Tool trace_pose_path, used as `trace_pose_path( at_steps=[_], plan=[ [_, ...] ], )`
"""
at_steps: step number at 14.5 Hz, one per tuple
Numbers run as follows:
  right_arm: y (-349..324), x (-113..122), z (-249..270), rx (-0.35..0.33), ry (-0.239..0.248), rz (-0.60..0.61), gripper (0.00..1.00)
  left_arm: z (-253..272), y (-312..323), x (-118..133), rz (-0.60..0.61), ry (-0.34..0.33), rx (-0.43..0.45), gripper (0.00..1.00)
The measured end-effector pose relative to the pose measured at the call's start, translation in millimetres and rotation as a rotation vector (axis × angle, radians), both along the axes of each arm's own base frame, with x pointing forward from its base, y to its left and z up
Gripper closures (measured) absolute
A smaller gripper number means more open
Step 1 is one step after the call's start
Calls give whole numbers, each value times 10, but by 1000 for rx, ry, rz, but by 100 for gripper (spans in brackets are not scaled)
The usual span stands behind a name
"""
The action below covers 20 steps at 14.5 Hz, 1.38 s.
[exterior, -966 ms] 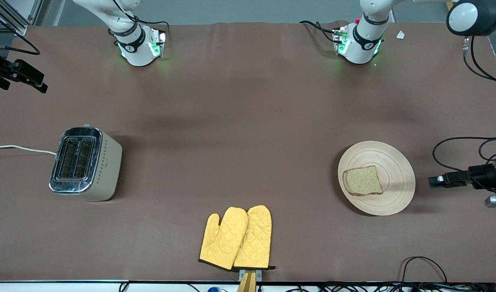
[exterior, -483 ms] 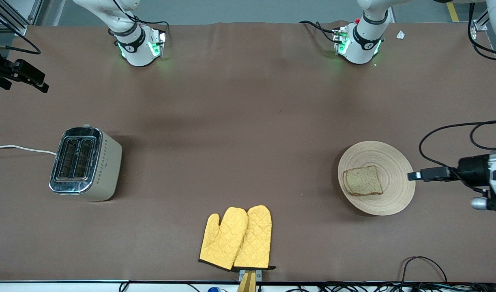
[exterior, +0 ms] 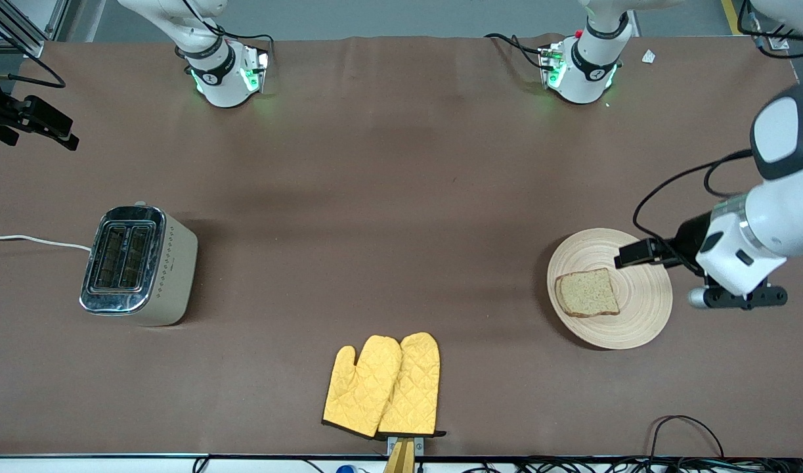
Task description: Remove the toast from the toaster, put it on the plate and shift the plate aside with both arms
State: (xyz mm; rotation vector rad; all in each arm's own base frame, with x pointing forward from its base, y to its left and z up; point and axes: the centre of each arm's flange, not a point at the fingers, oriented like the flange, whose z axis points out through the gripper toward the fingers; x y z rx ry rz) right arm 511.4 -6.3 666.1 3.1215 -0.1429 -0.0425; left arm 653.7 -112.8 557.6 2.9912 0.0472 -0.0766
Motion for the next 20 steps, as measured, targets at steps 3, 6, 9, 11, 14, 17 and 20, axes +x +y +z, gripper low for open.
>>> trace_pose_path(
  at_steps=[3, 6, 9, 11, 14, 17, 20],
  plan=[
    [-1, 0, 0, 0, 0, 0, 0, 459, 155, -295, 2, -13, 78, 0],
    [0, -1, -1, 0, 1, 0, 0, 765, 358, -593, 9, -48, 189, 0],
    [0, -2, -1, 1, 1, 0, 0, 869, 583, -848, -1, -6, 214, 0],
    [0, -2, -1, 1, 2, 0, 0, 890, 676, -1001, 4, 16, 218, 0],
    [0, -2, -1, 1, 2, 0, 0, 902, 746, -1275, 4, 36, 193, 0],
    [0, -2, -2, 1, 2, 0, 0, 992, 758, -1556, 7, 28, 192, 0],
    [0, -2, -2, 1, 2, 0, 0, 1055, 654, -1691, -13, 12, 195, 0]
  ],
)
